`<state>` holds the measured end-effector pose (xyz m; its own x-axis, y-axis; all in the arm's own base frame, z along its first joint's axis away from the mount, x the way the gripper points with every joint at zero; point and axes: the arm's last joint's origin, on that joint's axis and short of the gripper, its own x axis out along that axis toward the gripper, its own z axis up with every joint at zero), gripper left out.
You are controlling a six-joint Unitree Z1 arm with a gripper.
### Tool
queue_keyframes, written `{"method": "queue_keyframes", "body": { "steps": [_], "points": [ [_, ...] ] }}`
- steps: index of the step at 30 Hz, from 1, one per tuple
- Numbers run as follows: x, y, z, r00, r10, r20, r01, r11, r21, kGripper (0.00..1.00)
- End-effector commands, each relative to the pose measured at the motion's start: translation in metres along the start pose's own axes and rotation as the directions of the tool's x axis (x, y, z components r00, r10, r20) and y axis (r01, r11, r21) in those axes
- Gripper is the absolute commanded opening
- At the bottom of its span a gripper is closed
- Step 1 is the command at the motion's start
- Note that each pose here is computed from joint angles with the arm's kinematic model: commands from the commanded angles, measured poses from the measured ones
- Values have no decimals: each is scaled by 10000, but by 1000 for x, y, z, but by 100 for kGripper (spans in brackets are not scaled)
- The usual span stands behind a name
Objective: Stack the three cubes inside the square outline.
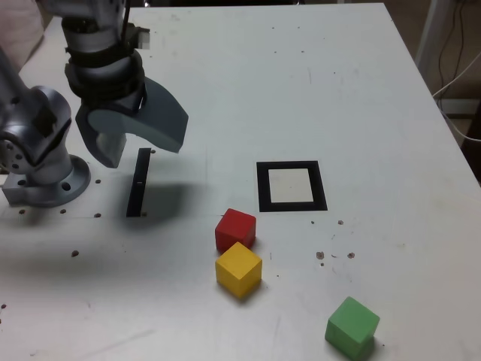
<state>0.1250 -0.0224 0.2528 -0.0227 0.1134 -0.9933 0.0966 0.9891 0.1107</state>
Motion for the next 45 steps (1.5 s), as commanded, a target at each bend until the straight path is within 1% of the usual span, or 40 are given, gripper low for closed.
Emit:
{"method": "queue_keyframes", "body": {
  "steps": [1, 7, 19, 24, 27, 30, 33, 36, 39, 42, 45],
  "points": [
    [0, 0, -1, 10000, 68, -47, -69, 10000, -52, 100],
    [1, 1, -2, 9997, 227, -124, -230, 9995, -198, 100],
    [4, 1, -4, 9993, 155, -340, -169, 9991, -390, 100],
    [3, 0, -4, 9994, 102, -318, -115, 9991, -399, 100],
    [0, 0, -2, 9997, 80, -238, -89, 9991, -409, 100],
    [-8, -1, 5, 9999, 73, -120, -77, 9994, -341, 100],
    [-20, -8, 16, 9999, 166, -10, -167, 9998, -112, 100],
    [-37, -22, 33, 9994, 331, 112, -334, 9989, 317, 100],
    [-49, -43, 49, 9988, 387, 292, -409, 9961, 786, 100],
    [-52, -62, 62, 9986, 293, 431, -340, 9931, 1120, 100],
    [-49, -75, 72, 9990, 214, 395, -265, 9905, 1352, 100]
  ]
}}
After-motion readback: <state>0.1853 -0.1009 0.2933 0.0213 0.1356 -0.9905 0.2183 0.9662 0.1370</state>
